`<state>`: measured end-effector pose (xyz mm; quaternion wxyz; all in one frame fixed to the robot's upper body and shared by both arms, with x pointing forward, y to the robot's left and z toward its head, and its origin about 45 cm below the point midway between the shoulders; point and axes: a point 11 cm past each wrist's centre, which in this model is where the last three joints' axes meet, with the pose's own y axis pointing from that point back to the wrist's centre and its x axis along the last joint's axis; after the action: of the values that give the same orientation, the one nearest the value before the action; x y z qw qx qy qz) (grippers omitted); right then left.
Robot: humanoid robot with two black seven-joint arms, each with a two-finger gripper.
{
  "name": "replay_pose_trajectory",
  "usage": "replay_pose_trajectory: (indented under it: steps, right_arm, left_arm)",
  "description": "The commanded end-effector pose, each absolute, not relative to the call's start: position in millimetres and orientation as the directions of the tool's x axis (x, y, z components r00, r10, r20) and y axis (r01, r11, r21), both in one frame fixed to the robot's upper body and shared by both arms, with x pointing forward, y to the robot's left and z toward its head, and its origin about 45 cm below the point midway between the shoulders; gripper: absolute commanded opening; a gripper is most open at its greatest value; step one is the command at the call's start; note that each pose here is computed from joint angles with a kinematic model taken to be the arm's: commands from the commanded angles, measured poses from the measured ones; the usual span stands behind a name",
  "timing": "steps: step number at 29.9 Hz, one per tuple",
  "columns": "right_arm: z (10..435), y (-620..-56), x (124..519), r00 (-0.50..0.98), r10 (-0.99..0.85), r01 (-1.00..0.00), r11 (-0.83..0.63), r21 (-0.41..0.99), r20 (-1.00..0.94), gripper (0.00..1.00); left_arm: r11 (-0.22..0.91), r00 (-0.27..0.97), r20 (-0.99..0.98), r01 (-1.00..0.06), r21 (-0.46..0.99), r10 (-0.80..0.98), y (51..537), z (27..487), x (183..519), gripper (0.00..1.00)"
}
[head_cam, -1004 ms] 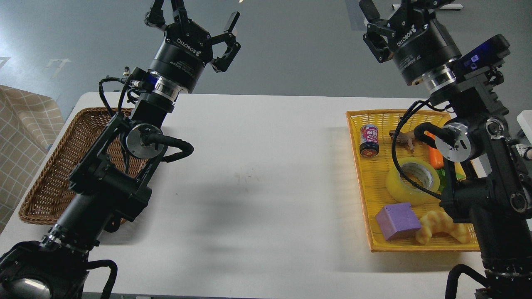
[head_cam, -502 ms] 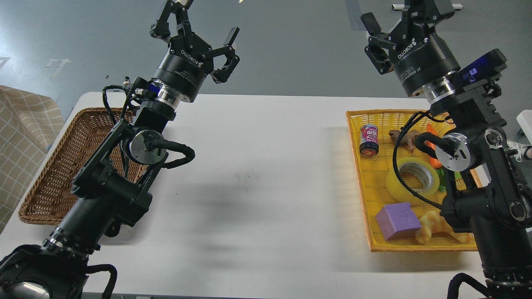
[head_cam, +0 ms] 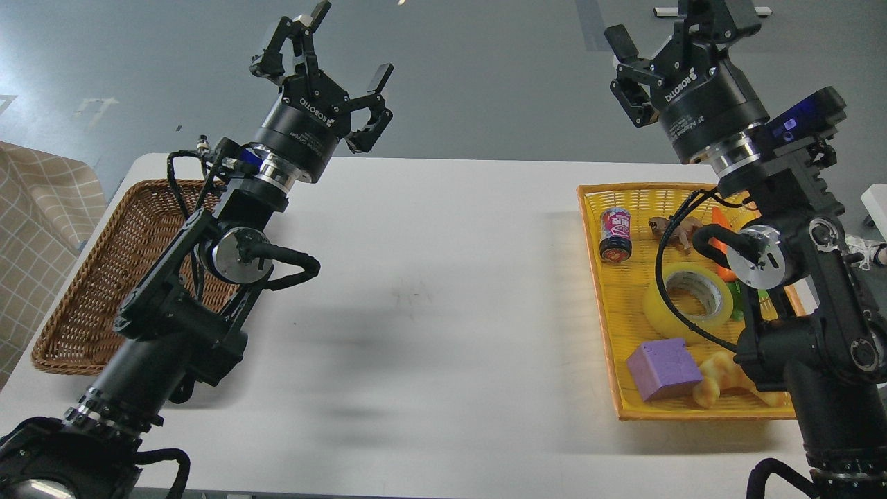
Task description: Place and transfer tape with both arms
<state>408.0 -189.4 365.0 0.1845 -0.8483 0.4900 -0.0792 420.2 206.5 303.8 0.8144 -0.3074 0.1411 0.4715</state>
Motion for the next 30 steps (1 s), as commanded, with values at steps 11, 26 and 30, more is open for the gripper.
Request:
replay_pose_trajectory:
  steps: [11, 26, 30]
  right_arm:
    - [377, -198, 392, 0.568, -0.822, -0.746, -0.489, -0.453, -0.048, 1.00]
    - [361, -204, 403, 0.519, -0.851, -0.798, -0.447, -0.404, -0.085, 1.00]
    - [362, -203, 403, 0.519, -0.851, -0.797, -0.447, -0.406, -0.081, 0.99]
  left_arm:
    - [0.367, 0.516, -0.504, -0.854, -0.369, 0.692, 210, 309, 421, 0.98]
    - [0.379, 0.540, -0.497, -0.838, -0.391, 0.680, 208, 315, 419, 0.98]
    - [0.394, 0.557, -0.493, -0.827, -0.400, 0.669, 207, 315, 417, 0.98]
